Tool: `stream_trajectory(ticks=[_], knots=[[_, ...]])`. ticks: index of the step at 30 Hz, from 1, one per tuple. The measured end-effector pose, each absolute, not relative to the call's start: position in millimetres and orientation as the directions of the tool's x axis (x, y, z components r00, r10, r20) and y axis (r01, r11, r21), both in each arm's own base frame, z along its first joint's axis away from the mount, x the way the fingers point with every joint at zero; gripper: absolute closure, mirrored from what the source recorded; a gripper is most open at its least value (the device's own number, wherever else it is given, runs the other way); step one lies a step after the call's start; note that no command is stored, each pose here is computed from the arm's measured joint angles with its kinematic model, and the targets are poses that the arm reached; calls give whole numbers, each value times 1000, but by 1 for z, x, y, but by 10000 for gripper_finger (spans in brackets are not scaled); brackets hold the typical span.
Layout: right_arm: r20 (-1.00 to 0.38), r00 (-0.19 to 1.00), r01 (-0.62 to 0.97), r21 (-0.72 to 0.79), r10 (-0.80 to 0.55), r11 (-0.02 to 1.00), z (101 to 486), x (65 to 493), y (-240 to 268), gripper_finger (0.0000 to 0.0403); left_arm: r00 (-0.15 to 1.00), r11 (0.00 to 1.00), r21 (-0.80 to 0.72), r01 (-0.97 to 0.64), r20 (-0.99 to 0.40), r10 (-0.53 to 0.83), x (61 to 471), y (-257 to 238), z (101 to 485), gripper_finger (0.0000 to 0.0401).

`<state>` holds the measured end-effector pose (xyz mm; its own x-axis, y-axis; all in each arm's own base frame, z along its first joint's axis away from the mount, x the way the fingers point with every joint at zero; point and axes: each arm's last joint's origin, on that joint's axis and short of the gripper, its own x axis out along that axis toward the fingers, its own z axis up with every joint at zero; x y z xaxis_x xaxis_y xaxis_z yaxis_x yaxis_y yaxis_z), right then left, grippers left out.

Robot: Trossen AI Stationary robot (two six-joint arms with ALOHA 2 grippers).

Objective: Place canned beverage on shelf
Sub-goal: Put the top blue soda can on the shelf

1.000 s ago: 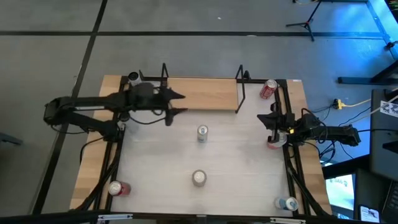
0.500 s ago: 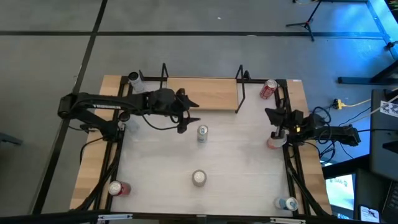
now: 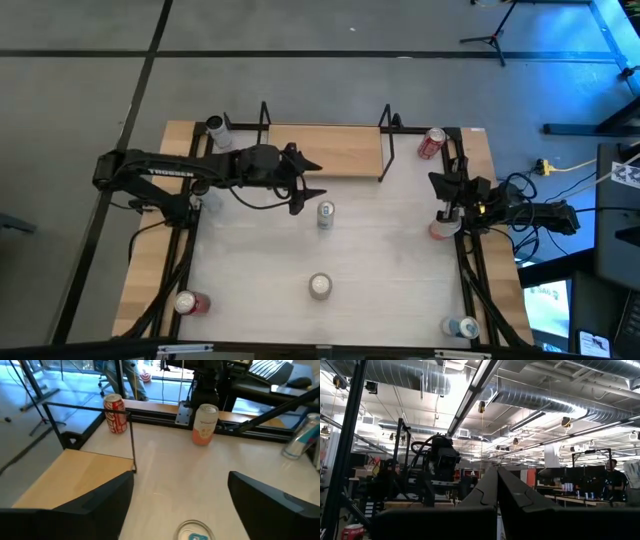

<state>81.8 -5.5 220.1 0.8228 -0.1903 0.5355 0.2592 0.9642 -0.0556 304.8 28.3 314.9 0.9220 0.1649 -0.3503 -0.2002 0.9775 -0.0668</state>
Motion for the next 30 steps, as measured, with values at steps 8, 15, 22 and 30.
stream_trajectory(ticks=[8,15,22,30], knots=[[530,826,258,-56,-190,965,220,82,-6,398,930,989,-14,-149,-341,135,303,16,318,36],[532,825,257,-55,-190,965,220,82,-6,398,917,990,36,-133,-373,137,313,8,306,36],[532,825,256,-54,-190,965,220,82,-5,398,845,987,-80,-139,-530,76,340,29,294,36],[524,831,256,-57,-190,965,219,83,-5,398,678,992,-44,-121,-733,50,370,34,281,36]])
